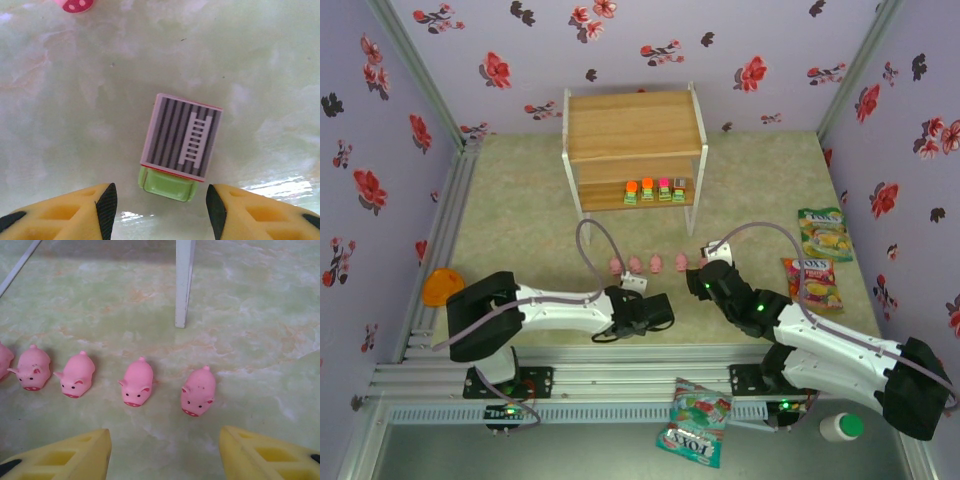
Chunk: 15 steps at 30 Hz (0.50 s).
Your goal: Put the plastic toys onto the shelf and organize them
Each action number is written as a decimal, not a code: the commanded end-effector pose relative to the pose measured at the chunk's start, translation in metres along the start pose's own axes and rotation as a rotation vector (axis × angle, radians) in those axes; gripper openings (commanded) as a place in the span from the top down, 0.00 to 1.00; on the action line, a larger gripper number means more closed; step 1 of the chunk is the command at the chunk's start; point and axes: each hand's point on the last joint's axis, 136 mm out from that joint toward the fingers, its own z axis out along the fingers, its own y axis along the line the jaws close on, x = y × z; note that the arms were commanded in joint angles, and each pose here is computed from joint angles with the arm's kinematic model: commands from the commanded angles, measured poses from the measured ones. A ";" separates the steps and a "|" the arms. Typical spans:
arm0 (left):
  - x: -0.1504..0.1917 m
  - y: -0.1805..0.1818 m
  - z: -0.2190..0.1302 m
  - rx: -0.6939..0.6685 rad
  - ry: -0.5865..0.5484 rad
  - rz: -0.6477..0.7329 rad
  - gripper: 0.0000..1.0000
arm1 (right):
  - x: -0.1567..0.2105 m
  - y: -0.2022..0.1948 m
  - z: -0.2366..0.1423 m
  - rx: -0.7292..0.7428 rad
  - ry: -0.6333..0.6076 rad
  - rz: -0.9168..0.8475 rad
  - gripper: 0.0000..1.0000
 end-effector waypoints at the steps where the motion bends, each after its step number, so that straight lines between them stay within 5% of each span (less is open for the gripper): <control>1: -0.004 0.003 -0.002 0.012 -0.047 0.032 0.45 | -0.001 -0.004 0.002 0.018 -0.011 0.010 0.40; 15: -0.011 -0.001 0.003 0.098 -0.131 0.137 0.45 | -0.002 -0.004 0.001 0.018 -0.012 0.012 0.41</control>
